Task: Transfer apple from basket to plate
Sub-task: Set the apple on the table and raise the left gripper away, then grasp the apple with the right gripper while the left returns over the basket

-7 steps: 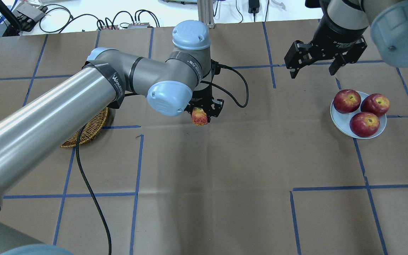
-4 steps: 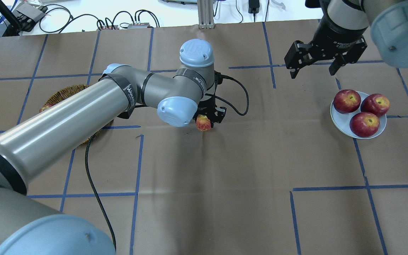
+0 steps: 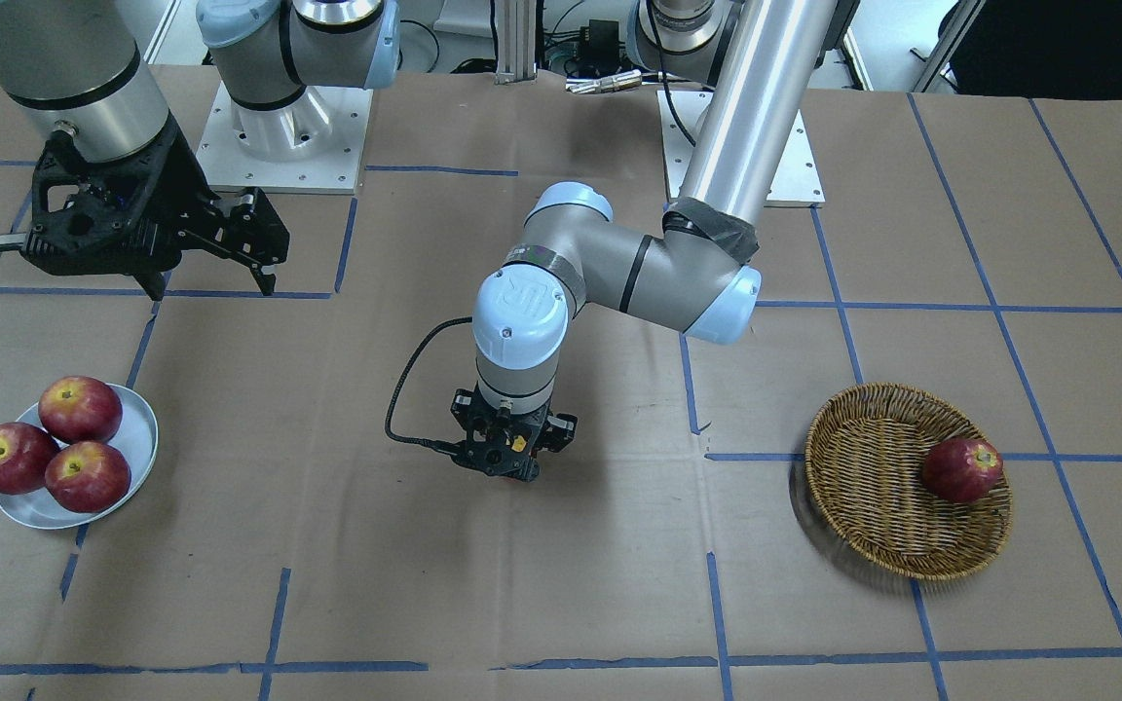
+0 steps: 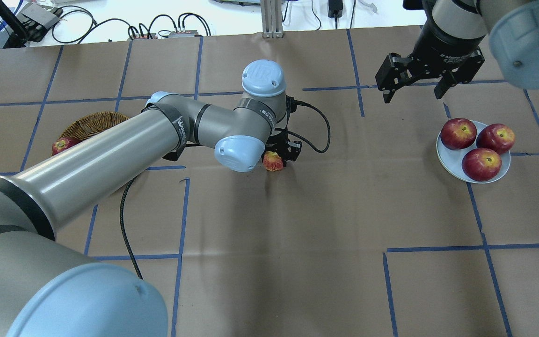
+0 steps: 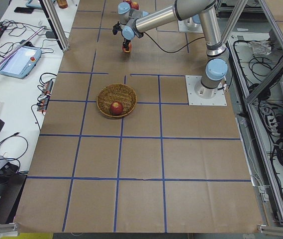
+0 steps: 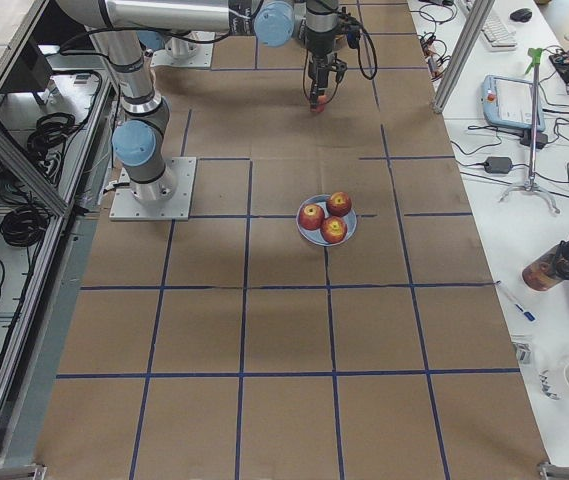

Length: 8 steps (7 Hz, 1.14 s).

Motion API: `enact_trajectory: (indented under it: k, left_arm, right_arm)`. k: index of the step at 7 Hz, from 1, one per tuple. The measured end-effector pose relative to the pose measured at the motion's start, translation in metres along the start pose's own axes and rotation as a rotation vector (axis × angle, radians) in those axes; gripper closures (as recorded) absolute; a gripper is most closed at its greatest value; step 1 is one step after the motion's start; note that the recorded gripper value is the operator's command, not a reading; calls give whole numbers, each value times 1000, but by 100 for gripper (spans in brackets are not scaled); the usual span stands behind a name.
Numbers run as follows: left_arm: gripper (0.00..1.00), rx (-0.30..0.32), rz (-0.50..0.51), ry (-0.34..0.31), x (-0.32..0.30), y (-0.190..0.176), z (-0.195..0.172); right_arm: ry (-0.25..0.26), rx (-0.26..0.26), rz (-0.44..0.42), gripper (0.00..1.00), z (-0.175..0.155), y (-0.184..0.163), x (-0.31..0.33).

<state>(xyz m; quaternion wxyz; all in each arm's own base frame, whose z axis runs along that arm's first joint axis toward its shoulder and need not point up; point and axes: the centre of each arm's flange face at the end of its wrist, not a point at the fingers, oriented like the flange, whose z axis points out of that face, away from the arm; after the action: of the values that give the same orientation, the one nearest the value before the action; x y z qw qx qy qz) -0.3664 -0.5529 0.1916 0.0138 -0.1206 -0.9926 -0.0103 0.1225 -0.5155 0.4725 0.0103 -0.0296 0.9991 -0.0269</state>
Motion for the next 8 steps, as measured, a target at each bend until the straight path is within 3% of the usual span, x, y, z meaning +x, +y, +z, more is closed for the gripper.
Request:
enact_trajectory:
  k: [3,6,8]
  left_arm:
    - [1,9,-9,1,-6,-2,-54]
    - [1,-54,-90,-4,-64,-1,-193]
    - [1,-89,-96,-19,-100,15,-256]
  right_arm:
    - [-2,7,-1,0,0,-2,0]
    - [4,23,-1,0,-1,-6,-4]
    - [-3,36,-4,0,15,-18,-21]
